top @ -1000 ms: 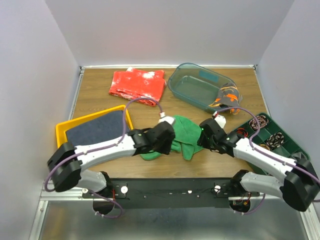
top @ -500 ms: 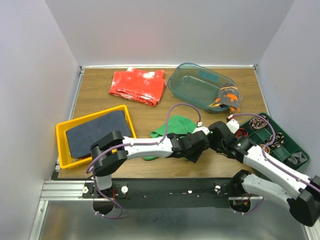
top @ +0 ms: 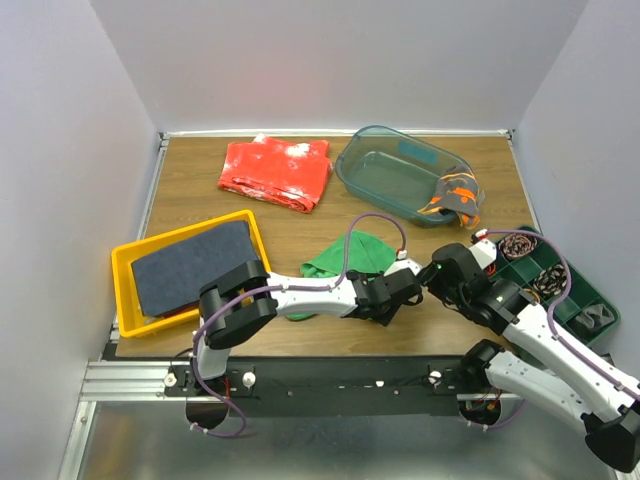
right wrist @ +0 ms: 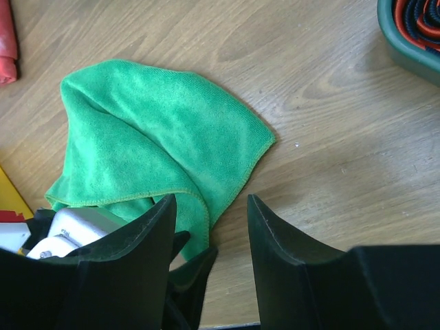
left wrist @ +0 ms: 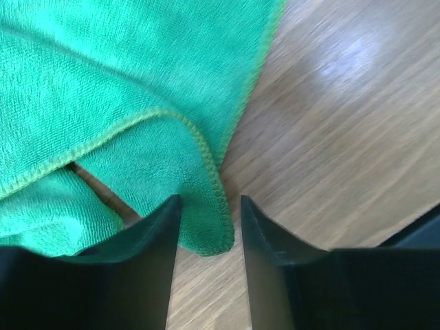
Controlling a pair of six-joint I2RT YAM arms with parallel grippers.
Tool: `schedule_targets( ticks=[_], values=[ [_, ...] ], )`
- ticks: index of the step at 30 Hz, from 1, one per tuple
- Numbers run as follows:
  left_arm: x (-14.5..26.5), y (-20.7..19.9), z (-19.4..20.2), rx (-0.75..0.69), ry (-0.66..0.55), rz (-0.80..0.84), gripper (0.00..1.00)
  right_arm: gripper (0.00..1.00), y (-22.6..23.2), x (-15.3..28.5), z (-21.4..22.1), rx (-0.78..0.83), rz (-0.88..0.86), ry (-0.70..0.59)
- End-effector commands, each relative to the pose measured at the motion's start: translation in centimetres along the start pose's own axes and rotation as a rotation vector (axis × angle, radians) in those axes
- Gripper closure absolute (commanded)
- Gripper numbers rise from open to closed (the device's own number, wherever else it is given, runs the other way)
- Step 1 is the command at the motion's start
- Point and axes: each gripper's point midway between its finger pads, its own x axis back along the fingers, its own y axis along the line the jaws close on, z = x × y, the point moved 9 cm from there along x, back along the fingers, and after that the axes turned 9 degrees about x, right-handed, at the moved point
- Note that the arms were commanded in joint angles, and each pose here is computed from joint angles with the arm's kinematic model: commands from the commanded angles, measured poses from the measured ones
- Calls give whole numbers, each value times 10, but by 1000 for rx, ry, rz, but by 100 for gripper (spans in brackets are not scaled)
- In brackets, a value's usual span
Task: Fold and stack the towels
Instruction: Flatten out the towel at the center of the board.
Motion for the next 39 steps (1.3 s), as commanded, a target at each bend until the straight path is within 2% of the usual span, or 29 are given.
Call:
schedule_targets(
  ticks=[1,5,7,12,16,17,20,26,31,34,39],
  values=[
    [-4,7,11,-4,-3,-60,61,47,3,-3,-3,-4,21,-11],
    [8,11,5,2,-47,-76,93,47,4,-11,2,34,30,9],
    [16,16,-1,11,-66,-97,100,48,7,-15,4,48,21,24],
    [49,41,-21,128,-141,-108,100,46,16,-33,13,120,31,92],
    [95,87,-52,366,-265,-62,100,45,22,-43,17,148,10,114],
    [96,96,-47,402,-245,-28,100,45,24,-45,18,162,2,118],
    [106,130,-58,517,-283,0,100,46,29,-50,19,187,-11,135],
    [108,156,-56,584,-288,-8,100,47,44,-65,36,235,-106,262],
    [112,161,-60,604,-310,2,100,45,63,-60,42,200,-234,255],
    [113,161,-65,597,-310,-10,100,43,63,-60,49,168,-263,288],
    [114,160,-71,590,-317,-8,100,41,47,-64,74,123,-218,371]
  ],
)
